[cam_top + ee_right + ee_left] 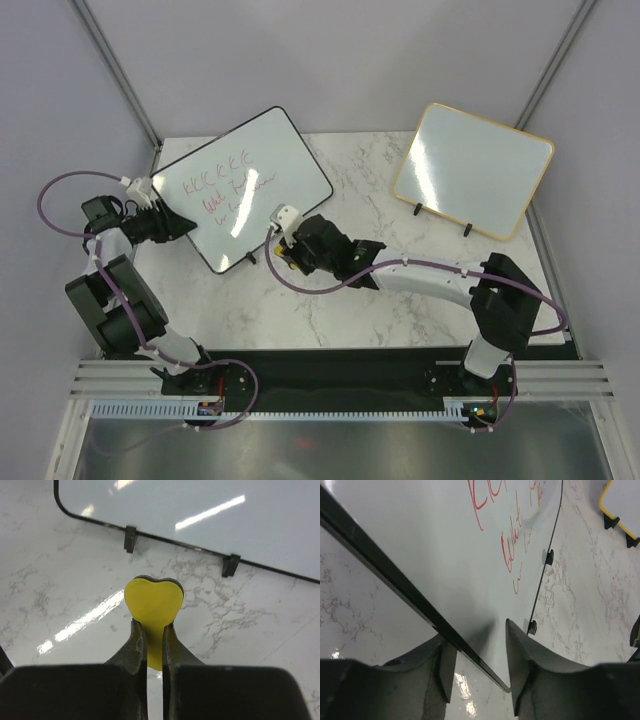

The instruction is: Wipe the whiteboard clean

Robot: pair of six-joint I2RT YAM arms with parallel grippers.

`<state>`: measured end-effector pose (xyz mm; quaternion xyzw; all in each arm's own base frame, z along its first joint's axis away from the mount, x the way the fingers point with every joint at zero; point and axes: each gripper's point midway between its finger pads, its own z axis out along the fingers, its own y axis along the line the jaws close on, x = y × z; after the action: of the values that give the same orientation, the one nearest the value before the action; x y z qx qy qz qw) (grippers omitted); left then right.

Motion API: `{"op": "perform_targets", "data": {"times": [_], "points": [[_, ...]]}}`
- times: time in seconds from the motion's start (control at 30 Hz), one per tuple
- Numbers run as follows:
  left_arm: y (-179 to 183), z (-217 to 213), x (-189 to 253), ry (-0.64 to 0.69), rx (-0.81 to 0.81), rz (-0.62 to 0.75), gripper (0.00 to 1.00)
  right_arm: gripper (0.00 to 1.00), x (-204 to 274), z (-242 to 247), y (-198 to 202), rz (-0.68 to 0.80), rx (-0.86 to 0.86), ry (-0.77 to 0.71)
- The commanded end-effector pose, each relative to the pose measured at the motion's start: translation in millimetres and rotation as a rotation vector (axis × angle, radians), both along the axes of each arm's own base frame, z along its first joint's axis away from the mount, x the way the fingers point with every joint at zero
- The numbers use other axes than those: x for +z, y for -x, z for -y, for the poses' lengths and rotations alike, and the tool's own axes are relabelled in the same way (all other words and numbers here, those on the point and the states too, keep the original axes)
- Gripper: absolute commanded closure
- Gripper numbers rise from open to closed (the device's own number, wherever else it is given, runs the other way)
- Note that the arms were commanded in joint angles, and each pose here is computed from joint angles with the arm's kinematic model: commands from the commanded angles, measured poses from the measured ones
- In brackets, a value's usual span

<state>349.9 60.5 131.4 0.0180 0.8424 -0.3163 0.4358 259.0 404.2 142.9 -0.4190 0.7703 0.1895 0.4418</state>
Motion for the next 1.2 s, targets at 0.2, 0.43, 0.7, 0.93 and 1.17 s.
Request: {"op": "perform_targets", "data": {"times": [0.2,0.43,0.7,0.93,1.17], "points": [[-17.8,-2.7,22.0,-0.030,-0.069,0.121,0.82,1.00,60.4,-42.3,-80.1,0.115,-0.011,-0.193],[-20.8,-8.1,9.7,-0.078,-0.106,0.126,0.98,1.00,65.9,-71.4,-123.2,0.133,-0.011,-0.254],[-20.2,-11.6,7.2,-0.171,-0.152,0.162,0.98,1.00,78.0,-96.0,-173.8,0.199,-0.130,-0.340],[-20.6,-13.3,4.7,-0.194,-0.157,0.150,0.98,1.00,59.3,-99.1,-203.7,0.205,-0.258,-0.332],[-20.1,-11.5,9.1,-0.210,-0.159,0.155,0.98,1.00,30.4,-102.6,-230.7,0.212,-0.323,-0.281]]}}
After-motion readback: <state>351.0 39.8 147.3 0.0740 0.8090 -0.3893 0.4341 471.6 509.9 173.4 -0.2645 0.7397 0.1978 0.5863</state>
